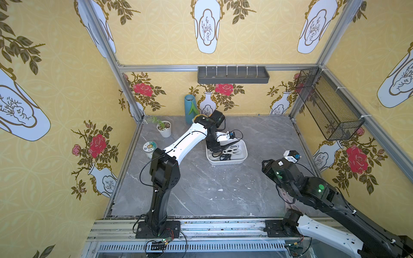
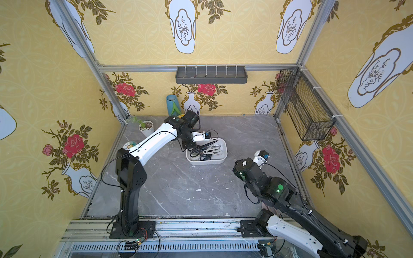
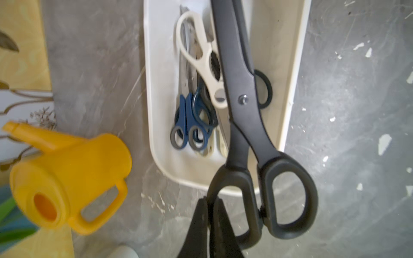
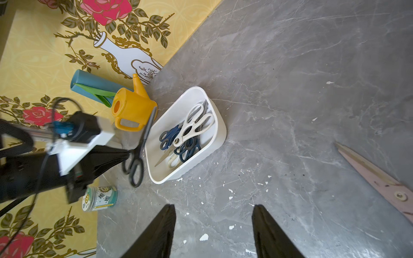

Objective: Put the scissors into the storage box
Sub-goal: Place the scissors in the storage box, then move the scissors to the center of the board.

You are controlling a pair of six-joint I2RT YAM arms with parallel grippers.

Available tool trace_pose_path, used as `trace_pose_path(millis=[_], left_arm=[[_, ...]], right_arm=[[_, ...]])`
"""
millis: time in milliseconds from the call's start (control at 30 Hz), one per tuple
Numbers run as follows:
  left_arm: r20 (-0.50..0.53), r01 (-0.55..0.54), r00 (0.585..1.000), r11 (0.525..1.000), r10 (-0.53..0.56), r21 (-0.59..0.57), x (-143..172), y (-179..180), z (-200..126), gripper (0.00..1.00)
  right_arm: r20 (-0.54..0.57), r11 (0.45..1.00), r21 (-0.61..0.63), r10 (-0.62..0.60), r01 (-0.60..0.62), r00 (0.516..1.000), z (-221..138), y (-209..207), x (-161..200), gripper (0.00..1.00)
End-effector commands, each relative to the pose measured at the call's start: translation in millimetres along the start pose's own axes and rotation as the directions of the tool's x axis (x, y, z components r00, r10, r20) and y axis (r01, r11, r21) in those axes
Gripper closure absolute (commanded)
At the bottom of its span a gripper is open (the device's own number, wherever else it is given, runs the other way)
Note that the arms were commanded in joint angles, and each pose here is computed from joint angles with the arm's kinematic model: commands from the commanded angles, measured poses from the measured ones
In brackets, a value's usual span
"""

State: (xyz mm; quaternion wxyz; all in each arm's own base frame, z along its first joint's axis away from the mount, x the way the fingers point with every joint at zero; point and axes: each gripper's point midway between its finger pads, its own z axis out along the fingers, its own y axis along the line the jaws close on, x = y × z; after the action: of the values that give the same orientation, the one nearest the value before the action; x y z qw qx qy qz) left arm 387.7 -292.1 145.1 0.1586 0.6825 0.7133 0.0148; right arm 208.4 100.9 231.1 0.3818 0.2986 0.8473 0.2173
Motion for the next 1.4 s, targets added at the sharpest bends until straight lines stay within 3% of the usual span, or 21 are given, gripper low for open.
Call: trace_pose_path(millis=[0,167,333,433,533,667,800,933,1067,1133,1200,1333,1367], left_arm=[[0.001,-0.091,0.996,0.994,0.091,-0.056,-16,22,27,1.0],[-0.023,-0.133,0.991,0.989,0.132,-0.062,-21,40,48,1.0],[-0.072,-0.195,0.979,0.981,0.193,-0.019,-10,36,69,1.0],[-0.099,-0.196,0.976,0.981,0.195,0.006,-3,33,82,1.0],[-0.116,-0.177,0.977,0.984,0.177,0.006,3,36,91,0.99],[-0.103,-0.154,0.983,0.988,0.153,-0.006,1,39,88,0.87],[-0.082,-0.133,0.988,0.99,0.129,-0.036,-2,44,72,0.62],[-0.039,-0.085,0.996,0.993,0.082,-0.078,-8,51,43,0.52],[0.017,0.017,1.0,0.993,-0.015,-0.121,-9,55,3,0.52],[0.055,0.103,0.994,0.987,-0.097,-0.121,-5,52,-18,0.52],[0.091,0.214,0.974,0.973,-0.207,-0.086,3,42,-36,0.51],[0.151,0.444,0.884,0.896,-0.442,0.021,26,9,-55,0.51],[0.169,0.53,0.83,0.846,-0.532,0.061,41,4,-59,0.51]], right_arm=[[-0.03,1.0,-0.003,0.02,-0.02,0.999,-5,-8,5,0.4],[-0.076,0.999,-0.032,0.029,-0.032,0.997,-6,-9,15,0.4],[-0.094,1.0,0.014,0.012,-0.01,0.995,-6,-20,20,0.39],[-0.071,0.983,0.182,0.04,-0.027,0.997,-13,-52,15,0.37],[-0.076,0.942,0.335,0.04,-0.013,0.996,-26,-79,13,0.29],[-0.174,0.926,0.376,0.023,0.045,0.984,-25,-79,28,0.22],[-0.232,0.901,0.432,0.087,0.022,0.969,-19,-79,41,0.17],[-0.283,0.869,0.495,0.176,-0.014,0.943,-9,-79,45,0.15],[-0.265,0.84,0.528,0.306,-0.128,0.915,6,-90,26,0.18],[-0.263,0.802,0.558,0.416,-0.215,0.871,17,-107,20,0.21],[-0.229,0.73,0.611,0.533,-0.306,0.815,23,-135,14,0.22],[-0.069,0.581,0.66,0.678,-0.476,0.732,14,-194,-7,0.23],[-0.031,0.537,0.665,0.714,-0.519,0.7,11,-211,-9,0.23]])
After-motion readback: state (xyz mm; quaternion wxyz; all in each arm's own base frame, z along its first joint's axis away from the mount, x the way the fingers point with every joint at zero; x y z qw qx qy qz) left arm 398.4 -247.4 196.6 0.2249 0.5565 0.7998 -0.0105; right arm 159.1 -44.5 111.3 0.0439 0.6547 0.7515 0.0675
